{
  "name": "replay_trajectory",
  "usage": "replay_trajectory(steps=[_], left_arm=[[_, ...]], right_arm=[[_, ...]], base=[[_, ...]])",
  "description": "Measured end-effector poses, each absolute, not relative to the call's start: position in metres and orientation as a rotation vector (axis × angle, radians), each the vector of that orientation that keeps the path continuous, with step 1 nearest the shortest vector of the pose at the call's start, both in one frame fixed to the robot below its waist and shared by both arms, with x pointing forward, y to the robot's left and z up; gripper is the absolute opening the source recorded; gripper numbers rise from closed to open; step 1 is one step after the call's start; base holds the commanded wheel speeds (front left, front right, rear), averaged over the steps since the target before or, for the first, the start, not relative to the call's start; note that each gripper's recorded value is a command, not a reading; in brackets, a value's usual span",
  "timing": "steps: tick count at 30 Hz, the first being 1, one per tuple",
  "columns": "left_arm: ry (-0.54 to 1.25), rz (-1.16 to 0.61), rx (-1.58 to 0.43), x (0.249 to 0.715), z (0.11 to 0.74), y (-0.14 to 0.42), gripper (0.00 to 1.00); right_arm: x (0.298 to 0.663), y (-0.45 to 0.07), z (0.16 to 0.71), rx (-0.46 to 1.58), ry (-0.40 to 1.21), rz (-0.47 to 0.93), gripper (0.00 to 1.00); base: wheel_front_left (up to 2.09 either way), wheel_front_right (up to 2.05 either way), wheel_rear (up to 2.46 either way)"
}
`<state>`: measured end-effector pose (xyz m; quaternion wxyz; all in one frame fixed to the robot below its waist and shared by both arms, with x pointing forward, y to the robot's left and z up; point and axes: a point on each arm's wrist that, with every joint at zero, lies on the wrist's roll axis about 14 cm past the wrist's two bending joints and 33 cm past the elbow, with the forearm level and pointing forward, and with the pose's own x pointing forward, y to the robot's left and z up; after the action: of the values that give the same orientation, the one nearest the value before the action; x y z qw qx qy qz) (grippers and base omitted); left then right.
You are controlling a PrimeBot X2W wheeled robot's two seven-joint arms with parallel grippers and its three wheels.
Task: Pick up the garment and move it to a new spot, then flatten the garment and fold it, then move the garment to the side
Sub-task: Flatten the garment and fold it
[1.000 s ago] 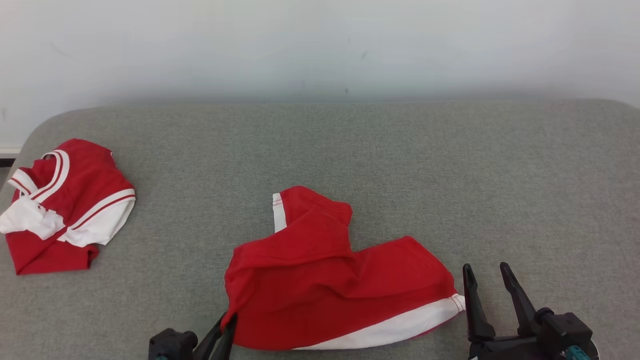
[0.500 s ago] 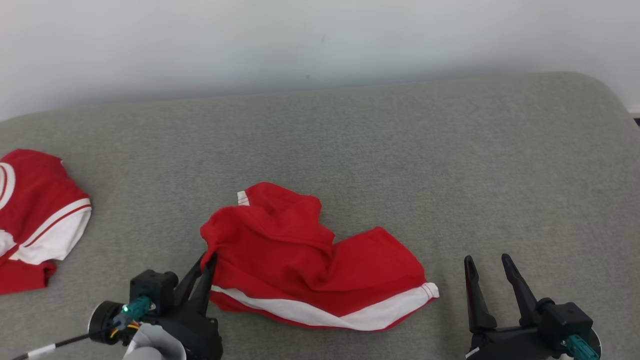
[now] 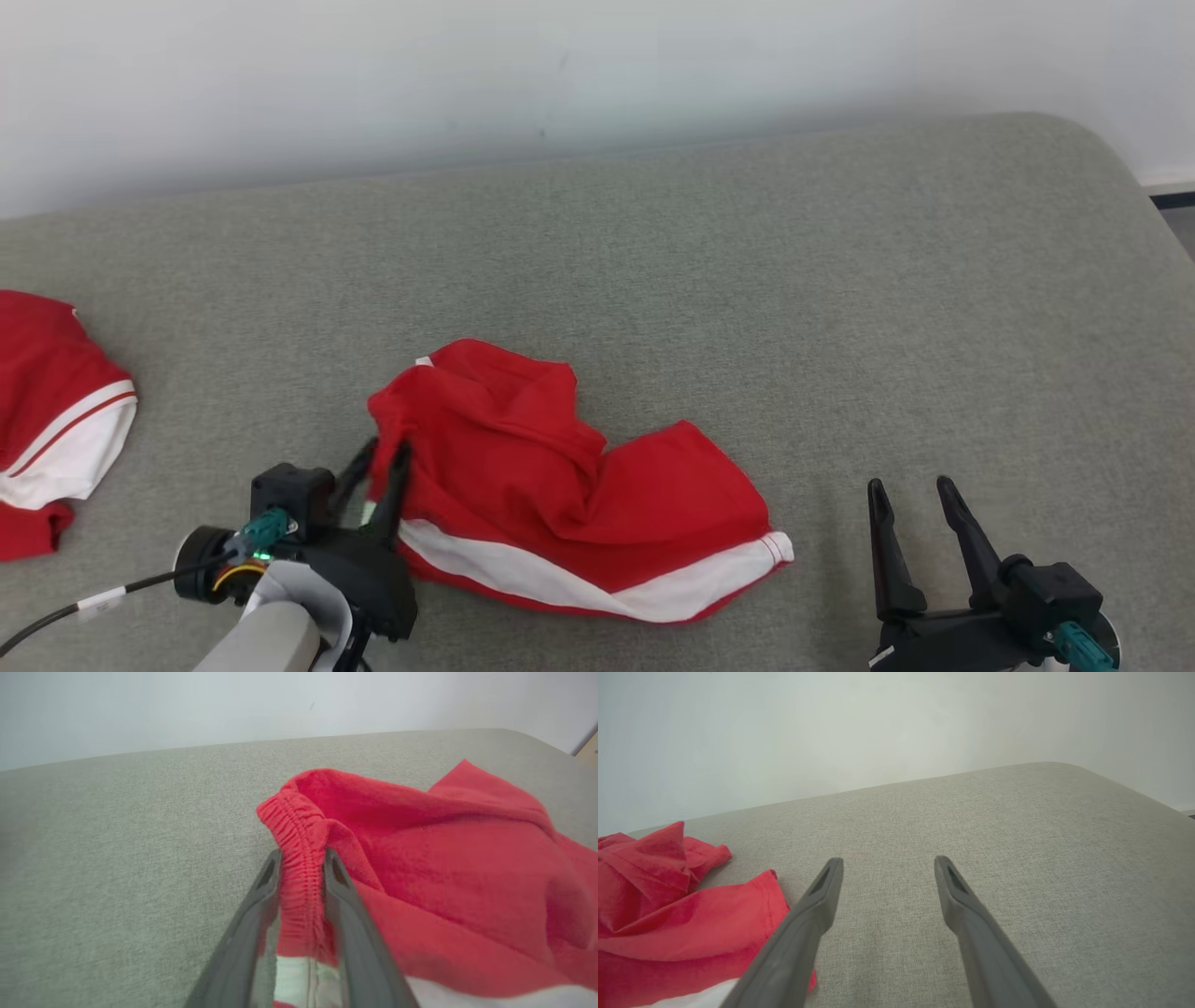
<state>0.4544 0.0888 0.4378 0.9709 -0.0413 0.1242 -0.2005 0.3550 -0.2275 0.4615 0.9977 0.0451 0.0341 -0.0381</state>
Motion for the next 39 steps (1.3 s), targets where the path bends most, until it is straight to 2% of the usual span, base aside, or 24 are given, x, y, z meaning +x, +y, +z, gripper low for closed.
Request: replay_trajectory(steps=[9, 19, 27, 39], left_arm=[[0.08, -0.351, -0.118, 0.447, 0.485, 0.104, 1.0], [-0.108, -0.18, -0.078, 0.411, 0.533, 0.162, 1.0], [-0.145, -0.056, -0.046, 0.37, 0.537, 0.201, 1.0], [-0.145, -0.001, -0.023, 0.327, 0.53, 0.21, 1.0]], right_arm=[[0.359, -0.211, 0.462, 0.107, 0.06, -0.029, 1.0], [0.364, -0.189, 0.471, 0.116, 0.03, 0.038, 1.0], [0.358, -0.181, 0.476, 0.12, 0.016, 0.064, 1.0], [0.348, -0.181, 0.487, 0.109, -0.011, 0.073, 1.0]], base=[[0.0, 0.0, 0.0], [0.0, 0.0, 0.0], [0.0, 0.0, 0.0], [0.0, 0.0, 0.0]])
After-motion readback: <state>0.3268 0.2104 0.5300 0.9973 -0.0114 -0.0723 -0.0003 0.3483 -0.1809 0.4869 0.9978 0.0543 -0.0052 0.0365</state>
